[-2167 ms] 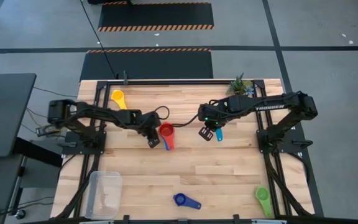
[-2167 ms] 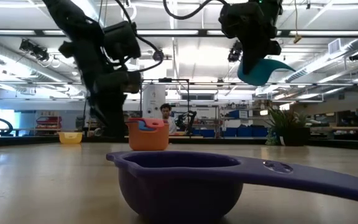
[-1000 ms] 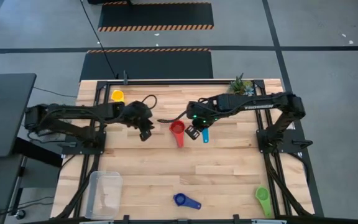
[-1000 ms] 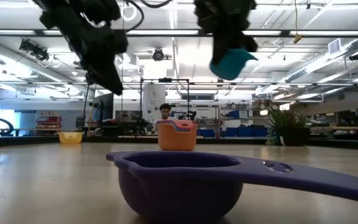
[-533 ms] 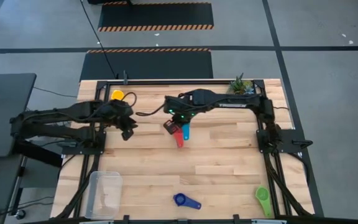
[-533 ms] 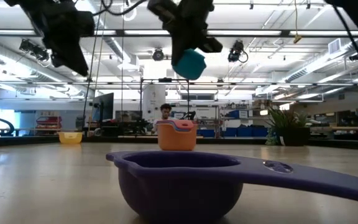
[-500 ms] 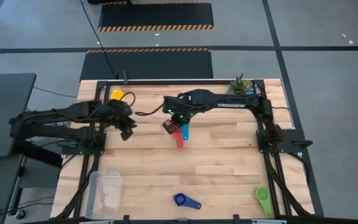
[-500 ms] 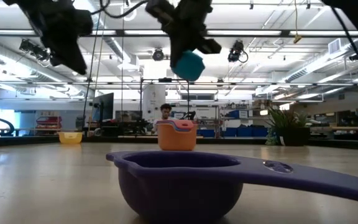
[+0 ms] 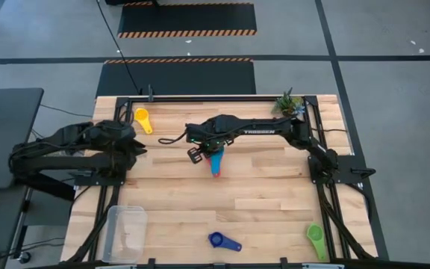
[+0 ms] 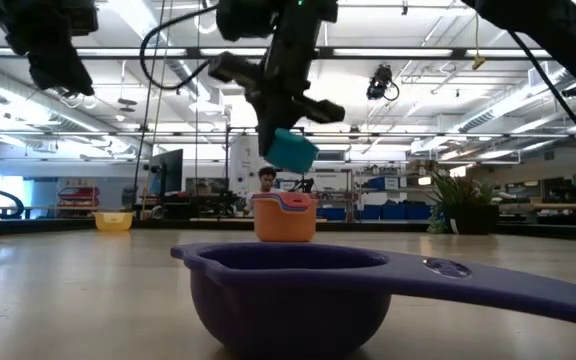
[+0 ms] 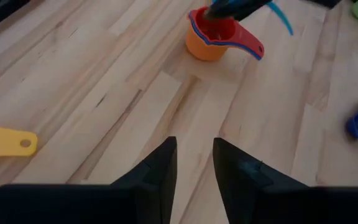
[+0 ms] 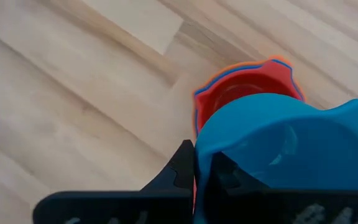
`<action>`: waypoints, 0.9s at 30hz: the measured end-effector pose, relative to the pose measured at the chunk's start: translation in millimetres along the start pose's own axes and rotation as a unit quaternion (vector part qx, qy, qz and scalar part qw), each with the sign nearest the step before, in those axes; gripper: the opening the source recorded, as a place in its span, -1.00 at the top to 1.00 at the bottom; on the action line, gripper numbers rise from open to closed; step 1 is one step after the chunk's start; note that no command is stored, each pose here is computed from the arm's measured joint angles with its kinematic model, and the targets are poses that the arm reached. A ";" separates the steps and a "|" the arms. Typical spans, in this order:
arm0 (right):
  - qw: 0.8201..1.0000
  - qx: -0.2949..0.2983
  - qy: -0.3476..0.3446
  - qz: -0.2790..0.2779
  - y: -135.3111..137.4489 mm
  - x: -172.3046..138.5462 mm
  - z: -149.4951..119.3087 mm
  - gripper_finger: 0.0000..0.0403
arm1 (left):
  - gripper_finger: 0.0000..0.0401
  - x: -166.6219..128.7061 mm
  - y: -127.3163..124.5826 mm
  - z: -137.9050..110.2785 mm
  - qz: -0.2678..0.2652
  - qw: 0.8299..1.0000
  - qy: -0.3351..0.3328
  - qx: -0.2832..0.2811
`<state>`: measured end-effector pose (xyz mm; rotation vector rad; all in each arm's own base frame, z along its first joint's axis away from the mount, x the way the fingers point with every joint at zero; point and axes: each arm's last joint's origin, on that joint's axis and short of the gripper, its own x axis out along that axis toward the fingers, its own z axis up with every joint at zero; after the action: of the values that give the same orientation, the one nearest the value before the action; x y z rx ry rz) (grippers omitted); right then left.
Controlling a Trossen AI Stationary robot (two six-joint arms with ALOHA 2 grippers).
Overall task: Nest measuring cups in basket
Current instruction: Stack the blue measuring cup on top of the orange measuring cup
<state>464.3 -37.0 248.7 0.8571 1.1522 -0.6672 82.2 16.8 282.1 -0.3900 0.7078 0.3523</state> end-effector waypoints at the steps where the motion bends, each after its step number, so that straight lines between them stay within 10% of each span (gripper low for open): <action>1: 1.000 0.001 0.002 -0.003 -0.6 4.4 1.2 0.96 | 0.45 -1.8 0.8 -1.9 0.000 1.000 0.001 0.000; 27: 0.996 0.020 0.091 0.010 -22.3 30.9 21.5 0.58 | 0.45 -9.1 4.4 -10.4 0.005 1.000 0.007 0.002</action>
<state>465.5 -67.7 217.5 0.9780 1.2955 -0.6064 68.0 14.3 280.1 -0.3860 0.7251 0.3582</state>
